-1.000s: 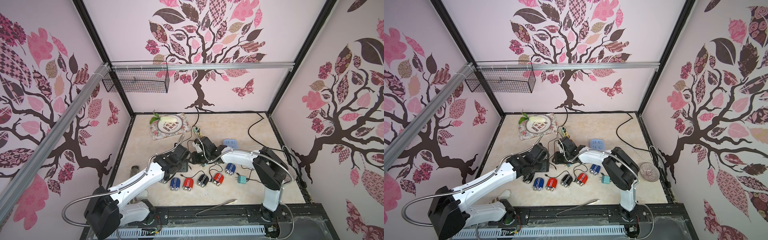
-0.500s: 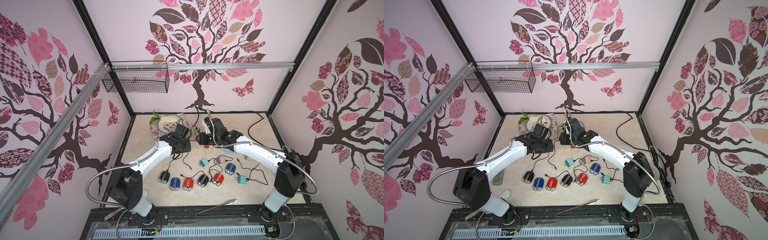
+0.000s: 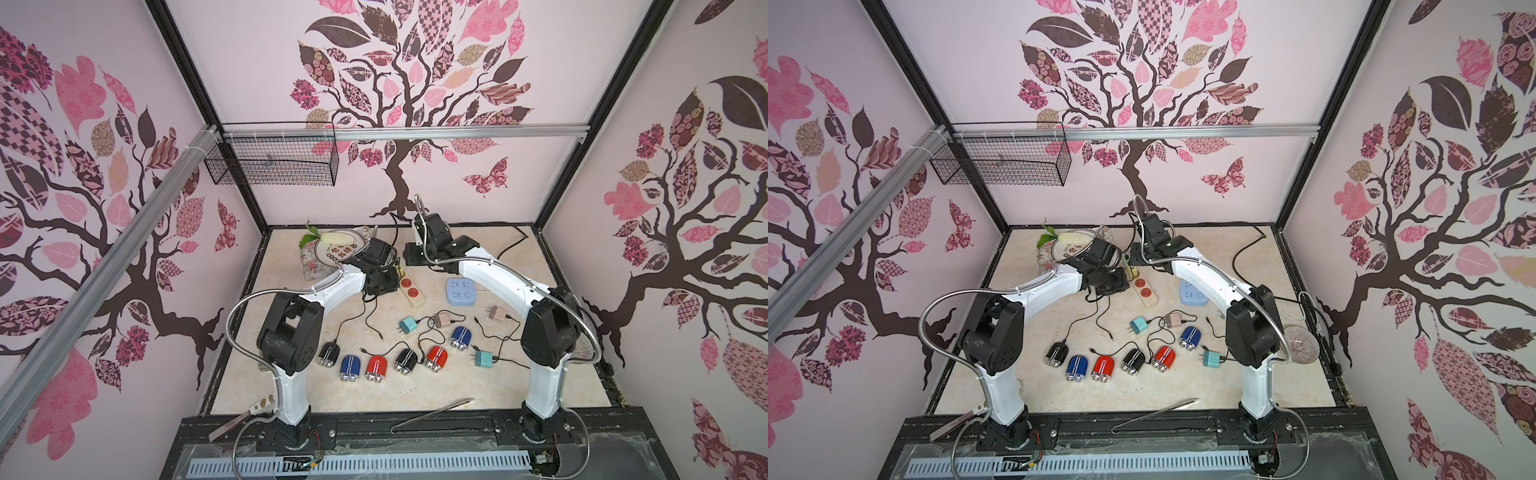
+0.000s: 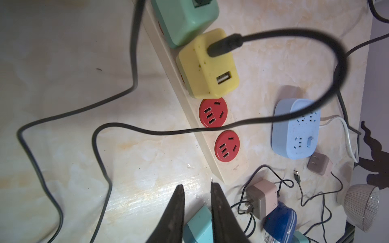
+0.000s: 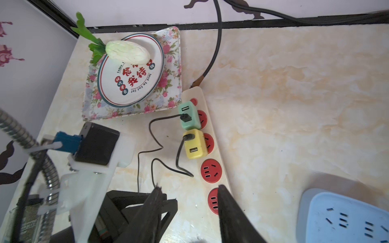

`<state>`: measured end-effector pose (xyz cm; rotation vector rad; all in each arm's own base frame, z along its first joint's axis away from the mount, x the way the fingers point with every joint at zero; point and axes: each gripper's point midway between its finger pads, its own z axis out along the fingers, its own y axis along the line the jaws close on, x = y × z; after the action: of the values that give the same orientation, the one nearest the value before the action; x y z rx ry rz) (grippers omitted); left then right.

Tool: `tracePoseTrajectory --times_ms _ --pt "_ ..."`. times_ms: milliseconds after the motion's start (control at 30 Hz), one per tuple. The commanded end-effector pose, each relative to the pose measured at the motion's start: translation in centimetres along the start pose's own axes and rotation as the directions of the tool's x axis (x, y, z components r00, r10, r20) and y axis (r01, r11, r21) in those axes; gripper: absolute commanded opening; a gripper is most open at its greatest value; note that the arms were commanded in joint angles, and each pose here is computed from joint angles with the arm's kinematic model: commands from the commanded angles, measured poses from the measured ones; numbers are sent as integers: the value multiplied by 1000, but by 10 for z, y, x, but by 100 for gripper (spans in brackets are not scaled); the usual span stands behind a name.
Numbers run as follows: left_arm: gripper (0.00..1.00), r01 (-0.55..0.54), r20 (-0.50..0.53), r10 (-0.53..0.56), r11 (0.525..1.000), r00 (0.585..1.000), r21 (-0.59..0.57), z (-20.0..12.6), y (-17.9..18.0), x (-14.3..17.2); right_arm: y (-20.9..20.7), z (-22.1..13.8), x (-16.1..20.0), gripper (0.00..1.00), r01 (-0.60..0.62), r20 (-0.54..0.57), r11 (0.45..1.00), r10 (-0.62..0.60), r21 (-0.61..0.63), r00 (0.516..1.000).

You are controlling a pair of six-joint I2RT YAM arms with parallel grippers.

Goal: Unplug the electric shaver
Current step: Remove the plug from the socket.

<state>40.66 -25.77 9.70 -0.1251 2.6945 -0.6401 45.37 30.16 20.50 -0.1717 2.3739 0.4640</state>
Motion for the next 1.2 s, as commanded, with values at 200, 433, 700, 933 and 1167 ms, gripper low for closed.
tracePoseTrajectory --times_ms 200,433,700,933,1167 --pt "11 68 131 -78 995 988 78 -34 4 -58 3 29 8 55 44 -61 999 -44 5 997" --pt "11 131 180 -147 987 973 97 -48 31 -100 4 48 13 61 55 -94 998 -55 2 994" --pt "12 174 163 -192 977 968 120 -22 46 -140 3 66 14 61 84 -122 996 -81 18 989" --pt "14 186 132 -205 972 970 145 10 47 -160 -3 76 21 60 114 -152 993 -106 43 983" --pt "14 213 109 -237 956 965 200 31 42 -168 -10 86 32 59 122 -180 991 -109 60 978"
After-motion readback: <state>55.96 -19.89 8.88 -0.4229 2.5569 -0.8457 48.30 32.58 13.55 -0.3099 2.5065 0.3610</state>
